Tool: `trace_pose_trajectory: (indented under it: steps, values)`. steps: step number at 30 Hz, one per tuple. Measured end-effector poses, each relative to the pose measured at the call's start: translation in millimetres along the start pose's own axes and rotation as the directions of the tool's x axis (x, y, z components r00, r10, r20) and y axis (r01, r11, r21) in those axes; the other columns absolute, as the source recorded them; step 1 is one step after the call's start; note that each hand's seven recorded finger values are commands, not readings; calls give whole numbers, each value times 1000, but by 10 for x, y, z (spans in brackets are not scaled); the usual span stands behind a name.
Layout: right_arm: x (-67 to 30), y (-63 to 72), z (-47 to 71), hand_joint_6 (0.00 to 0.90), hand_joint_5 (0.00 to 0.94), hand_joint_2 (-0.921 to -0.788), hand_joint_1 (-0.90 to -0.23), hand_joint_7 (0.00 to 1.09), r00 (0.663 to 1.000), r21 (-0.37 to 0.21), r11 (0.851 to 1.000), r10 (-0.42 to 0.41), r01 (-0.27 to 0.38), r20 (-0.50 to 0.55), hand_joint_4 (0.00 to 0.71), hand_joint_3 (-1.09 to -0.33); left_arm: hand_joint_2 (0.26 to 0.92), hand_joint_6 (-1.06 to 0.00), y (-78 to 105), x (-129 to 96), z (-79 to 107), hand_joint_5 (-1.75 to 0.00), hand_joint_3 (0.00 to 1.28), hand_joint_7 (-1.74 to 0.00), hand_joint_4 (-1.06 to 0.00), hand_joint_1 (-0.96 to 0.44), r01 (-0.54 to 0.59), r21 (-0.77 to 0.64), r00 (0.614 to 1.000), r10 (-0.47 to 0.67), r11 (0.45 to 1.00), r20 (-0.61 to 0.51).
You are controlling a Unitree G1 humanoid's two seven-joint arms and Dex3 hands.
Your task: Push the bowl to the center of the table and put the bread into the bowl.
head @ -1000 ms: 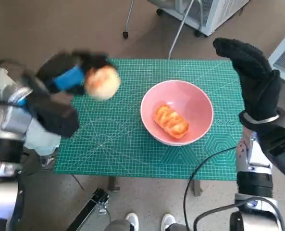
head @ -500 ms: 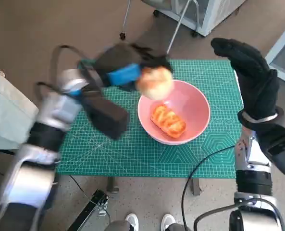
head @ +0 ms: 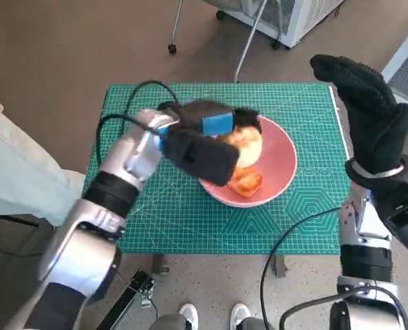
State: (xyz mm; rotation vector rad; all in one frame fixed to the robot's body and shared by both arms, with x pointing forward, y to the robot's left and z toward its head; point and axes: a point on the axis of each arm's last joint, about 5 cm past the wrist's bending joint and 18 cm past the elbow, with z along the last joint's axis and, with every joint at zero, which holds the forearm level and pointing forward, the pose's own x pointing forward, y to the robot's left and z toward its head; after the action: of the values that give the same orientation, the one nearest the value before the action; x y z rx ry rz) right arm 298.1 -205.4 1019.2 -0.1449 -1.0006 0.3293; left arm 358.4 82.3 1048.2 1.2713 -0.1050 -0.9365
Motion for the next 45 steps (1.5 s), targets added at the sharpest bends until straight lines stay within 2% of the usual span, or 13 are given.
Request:
trace_pose_trajectory:
  steps: [8, 13, 24, 32, 35, 39, 40, 42, 45]
  values:
    - [7, -11, 22, -1, 29, -921, -675, 588, 1000, 0, 1000, -14, 14, -1, 210, -734, 861, -117, 55, -29, 66, -39, 84, -542, -132, -34, -35, 24, 999, 34, 999, 30]
    - [7, -9, 20, -1, 30, -921, -675, 587, 1000, 2, 1000, -16, 16, -4, 210, -731, 871, -231, 53, -42, 55, -53, 69, -554, -229, -53, -53, 23, 998, 52, 998, 40]
    - [11, 3, -3, -1, 34, -921, -657, 590, 1000, 10, 1000, -16, 16, -15, 215, -728, 881, -341, 47, -183, -94, -99, 55, -597, -396, -82, -149, -34, 981, 153, 988, 117]
    - [33, 22, -27, -1, 36, -921, -655, 591, 1000, 10, 1000, -17, 17, -9, 218, -729, 889, -386, -5, -315, -258, -130, 48, -636, -493, -135, -278, -144, 935, 302, 950, 184]
    - [52, 36, -27, -1, 37, -921, -655, 590, 1000, 8, 1000, -13, 13, 2, 218, -729, 895, -407, -47, -382, -340, -119, 37, -613, -520, -161, -337, -222, 899, 383, 915, 214]
    - [75, 53, -30, -1, 37, -921, -658, 584, 1000, 10, 1000, -13, 13, 13, 218, -729, 904, -414, -157, -491, -469, -95, 19, -539, -553, -209, -431, -379, 802, 541, 819, 256]
    - [79, 58, -31, -1, 38, -921, -658, 582, 1000, 11, 1000, -13, 13, 16, 219, -729, 908, -405, -184, -514, -494, -85, 17, -519, -549, -226, -452, -419, 772, 581, 787, 258]
    - [84, 75, -32, -1, 38, -921, -656, 580, 1000, 14, 1000, -16, 16, 23, 219, -730, 914, -392, -278, -555, -537, -72, 16, -495, -537, -246, -501, -530, 680, 690, 684, 247]
    - [88, 100, -38, -1, 38, -921, -651, 578, 999, 18, 1000, -18, 18, 26, 219, -734, 919, -354, -433, -566, -543, -44, 40, -466, -494, -272, -535, -645, 563, 799, 546, 209]
